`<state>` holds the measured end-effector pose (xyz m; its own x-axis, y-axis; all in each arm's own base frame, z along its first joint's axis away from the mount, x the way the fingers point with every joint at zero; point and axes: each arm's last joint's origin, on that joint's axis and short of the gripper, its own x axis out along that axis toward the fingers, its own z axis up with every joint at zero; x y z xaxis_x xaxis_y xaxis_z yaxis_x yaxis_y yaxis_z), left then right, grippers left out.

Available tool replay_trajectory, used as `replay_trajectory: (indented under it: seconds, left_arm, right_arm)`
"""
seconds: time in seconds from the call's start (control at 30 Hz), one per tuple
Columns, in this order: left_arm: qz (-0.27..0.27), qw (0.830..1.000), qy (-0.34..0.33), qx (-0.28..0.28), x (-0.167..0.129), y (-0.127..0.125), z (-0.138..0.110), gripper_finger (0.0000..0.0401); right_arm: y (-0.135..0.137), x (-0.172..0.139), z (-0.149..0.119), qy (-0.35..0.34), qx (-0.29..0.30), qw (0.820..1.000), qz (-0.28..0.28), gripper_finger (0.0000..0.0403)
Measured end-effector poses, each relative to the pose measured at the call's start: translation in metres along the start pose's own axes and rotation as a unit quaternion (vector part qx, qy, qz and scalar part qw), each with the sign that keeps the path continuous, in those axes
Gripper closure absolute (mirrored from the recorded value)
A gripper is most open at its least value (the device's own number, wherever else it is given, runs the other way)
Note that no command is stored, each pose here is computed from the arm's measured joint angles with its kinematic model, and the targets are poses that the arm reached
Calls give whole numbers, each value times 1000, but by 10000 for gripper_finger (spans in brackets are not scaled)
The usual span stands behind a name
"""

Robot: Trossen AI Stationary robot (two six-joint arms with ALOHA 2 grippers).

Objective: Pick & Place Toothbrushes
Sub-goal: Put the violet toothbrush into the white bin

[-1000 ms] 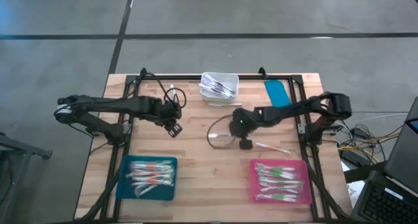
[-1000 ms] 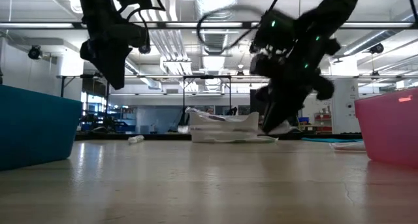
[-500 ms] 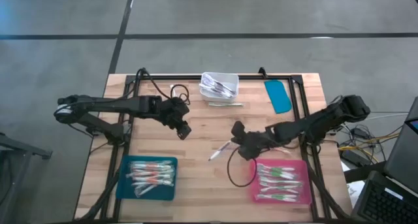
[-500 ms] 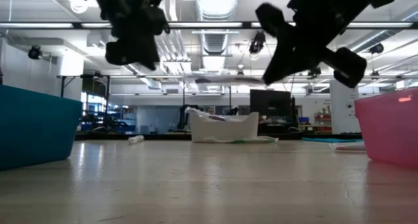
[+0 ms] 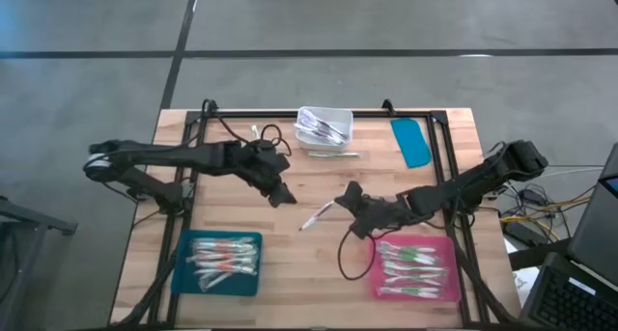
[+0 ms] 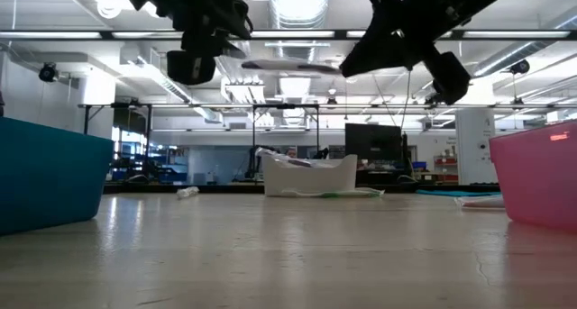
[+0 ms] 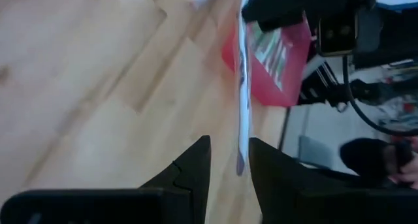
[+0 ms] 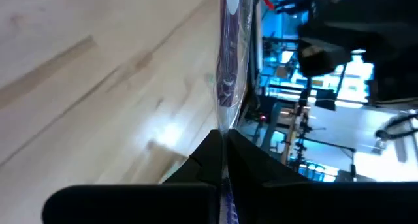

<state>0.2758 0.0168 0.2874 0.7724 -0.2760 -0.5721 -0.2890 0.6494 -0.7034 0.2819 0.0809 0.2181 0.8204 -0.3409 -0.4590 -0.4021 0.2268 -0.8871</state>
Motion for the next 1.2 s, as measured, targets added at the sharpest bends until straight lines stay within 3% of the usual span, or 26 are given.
replay_trajectory:
  seconds: [0.37, 1.2]
  left_arm:
    - [-85, 991, 87, -50, 36, 6, 4, 293]
    - [-99, 991, 77, -39, 37, 4, 6, 293]
  right_arm:
    - [-6, 0, 3, -10, -15, 999, -26, 392]
    - [-17, 3, 1, -17, 17, 997, -67, 392]
